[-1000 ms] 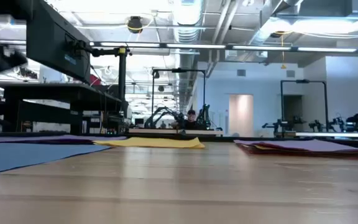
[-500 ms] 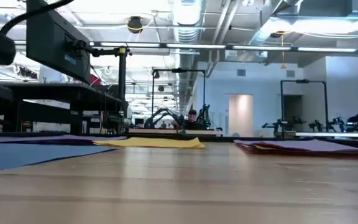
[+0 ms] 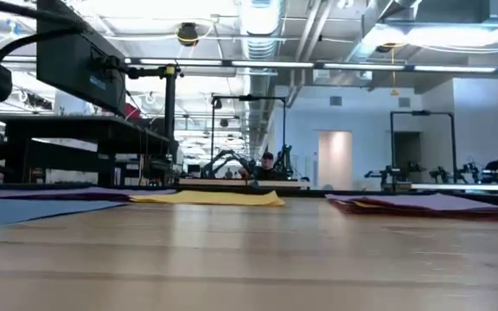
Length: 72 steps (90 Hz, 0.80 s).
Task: Organize paper
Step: Move the blue paper to the middle left of the table
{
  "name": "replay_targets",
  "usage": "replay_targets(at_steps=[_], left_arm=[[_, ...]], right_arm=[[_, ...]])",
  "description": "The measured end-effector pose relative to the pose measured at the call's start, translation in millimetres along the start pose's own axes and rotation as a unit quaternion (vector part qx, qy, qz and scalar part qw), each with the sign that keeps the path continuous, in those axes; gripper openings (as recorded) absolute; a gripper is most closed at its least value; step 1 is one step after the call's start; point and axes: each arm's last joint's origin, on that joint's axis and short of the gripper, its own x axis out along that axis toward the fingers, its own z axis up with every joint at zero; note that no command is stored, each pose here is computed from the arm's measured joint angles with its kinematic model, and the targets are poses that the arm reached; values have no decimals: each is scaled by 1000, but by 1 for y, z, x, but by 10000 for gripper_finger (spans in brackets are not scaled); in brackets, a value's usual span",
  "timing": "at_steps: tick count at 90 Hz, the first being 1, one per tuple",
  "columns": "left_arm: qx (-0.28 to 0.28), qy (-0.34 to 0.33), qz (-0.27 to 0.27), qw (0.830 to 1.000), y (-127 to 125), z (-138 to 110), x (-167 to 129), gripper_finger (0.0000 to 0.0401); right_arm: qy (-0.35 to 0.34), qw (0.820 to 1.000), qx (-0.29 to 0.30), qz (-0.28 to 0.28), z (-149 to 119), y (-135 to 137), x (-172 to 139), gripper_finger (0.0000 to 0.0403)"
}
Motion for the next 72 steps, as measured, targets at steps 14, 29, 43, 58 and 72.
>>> replay_targets(at_steps=[14,29,43,58,72], left_arm=[[-18,5,8,1000,1,-3,-1,0],[-39,-3,5,999,3,-4,-9,0],[-30,-19,2,999,6,-5,-16,0],[-23,-34,-16,999,7,-6,-24,0],[-17,-33,-22,999,6,-6,-25,0]], right_arm=[[1,1000,1,-1,0,0,0,182],[1,1000,1,-1,0,0,0,182],[1,1000,-1,-2,0,-1,1,182],[2,1000,-3,-3,0,-1,1,182],[2,1000,-3,-3,0,-1,1,182]])
